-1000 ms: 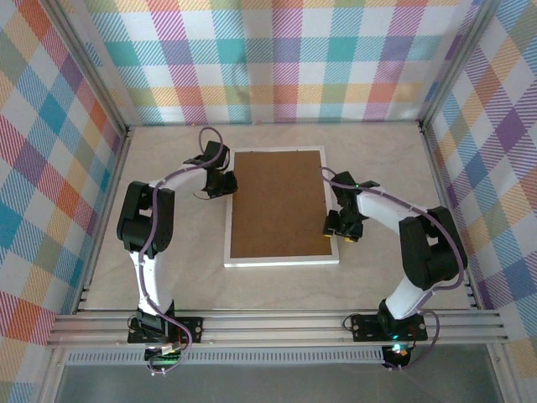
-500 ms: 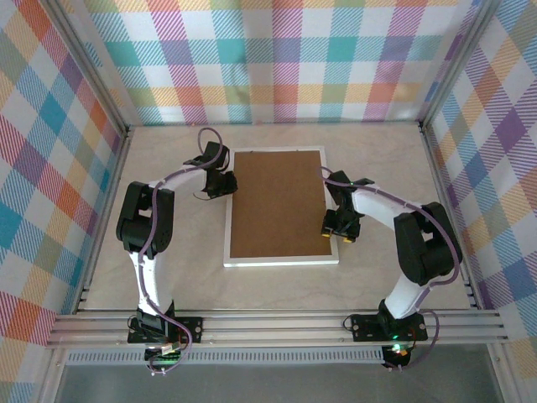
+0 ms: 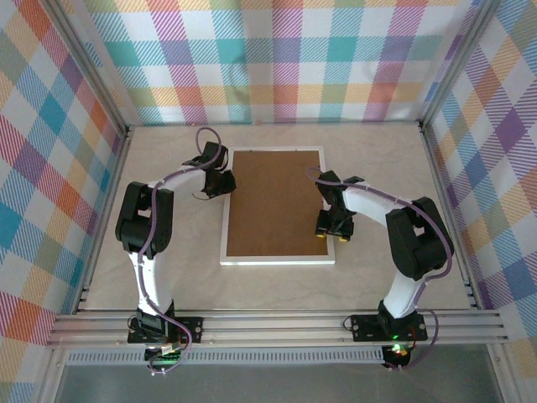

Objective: Put the photo into the frame

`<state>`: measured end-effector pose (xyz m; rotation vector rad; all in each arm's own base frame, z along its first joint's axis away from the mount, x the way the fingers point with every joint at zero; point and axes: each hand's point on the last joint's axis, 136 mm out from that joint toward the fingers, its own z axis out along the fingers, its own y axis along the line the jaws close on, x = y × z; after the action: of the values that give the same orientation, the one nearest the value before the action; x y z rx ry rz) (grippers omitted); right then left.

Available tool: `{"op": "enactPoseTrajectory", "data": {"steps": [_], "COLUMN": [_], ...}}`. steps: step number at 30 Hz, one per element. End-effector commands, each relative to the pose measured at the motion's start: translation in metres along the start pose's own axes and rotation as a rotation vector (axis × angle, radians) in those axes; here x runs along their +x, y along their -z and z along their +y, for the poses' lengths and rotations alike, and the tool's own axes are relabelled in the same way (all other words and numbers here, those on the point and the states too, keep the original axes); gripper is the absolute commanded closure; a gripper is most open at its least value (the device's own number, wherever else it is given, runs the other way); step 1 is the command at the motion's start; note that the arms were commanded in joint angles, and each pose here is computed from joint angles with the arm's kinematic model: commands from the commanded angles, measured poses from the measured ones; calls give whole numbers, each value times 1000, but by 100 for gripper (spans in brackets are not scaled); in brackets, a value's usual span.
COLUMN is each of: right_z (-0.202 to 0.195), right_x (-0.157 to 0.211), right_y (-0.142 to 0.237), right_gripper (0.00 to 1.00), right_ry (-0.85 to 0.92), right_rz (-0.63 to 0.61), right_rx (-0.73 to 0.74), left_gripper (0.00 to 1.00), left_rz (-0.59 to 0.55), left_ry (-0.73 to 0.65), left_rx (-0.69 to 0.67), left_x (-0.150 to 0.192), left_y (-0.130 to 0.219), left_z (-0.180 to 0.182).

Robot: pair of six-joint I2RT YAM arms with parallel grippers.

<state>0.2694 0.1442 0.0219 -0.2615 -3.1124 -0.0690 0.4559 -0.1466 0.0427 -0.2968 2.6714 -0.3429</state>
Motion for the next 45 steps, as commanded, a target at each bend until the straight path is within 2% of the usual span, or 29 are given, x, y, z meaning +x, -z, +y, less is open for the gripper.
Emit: {"op": "enactPoseTrajectory", "data": {"steps": [1, 6, 13, 27, 32, 41, 45], "right_z": [29, 14, -16, -51, -50, -38, -38], "right_x": [18, -1, -3, 10, 10, 18, 23], "right_y": [-27, 18, 32, 25, 17, -24, -24], "right_gripper": [42, 41, 40, 41, 41, 41, 41], "right_ry": [87, 68, 34, -8, -3, -32, -18], "right_rz": [69, -25, -57, -22, -14, 64, 66], "right_rx": [-86, -102, -46, 39, 35, -26, -7], "left_gripper": [86, 85, 85, 83, 83, 83, 83], "left_rz": [148, 133, 123, 127, 127, 130, 128], "left_ry": [11, 20, 29, 32, 32, 30, 35], "left_rx": [68, 56, 50, 45, 47, 37, 41], "left_x": [41, 35, 30, 31, 31, 33, 33], "left_y": [2, 7, 10, 10, 10, 10, 10], "left_z": [-20, -13, -5, -3, -3, 0, 0]}}
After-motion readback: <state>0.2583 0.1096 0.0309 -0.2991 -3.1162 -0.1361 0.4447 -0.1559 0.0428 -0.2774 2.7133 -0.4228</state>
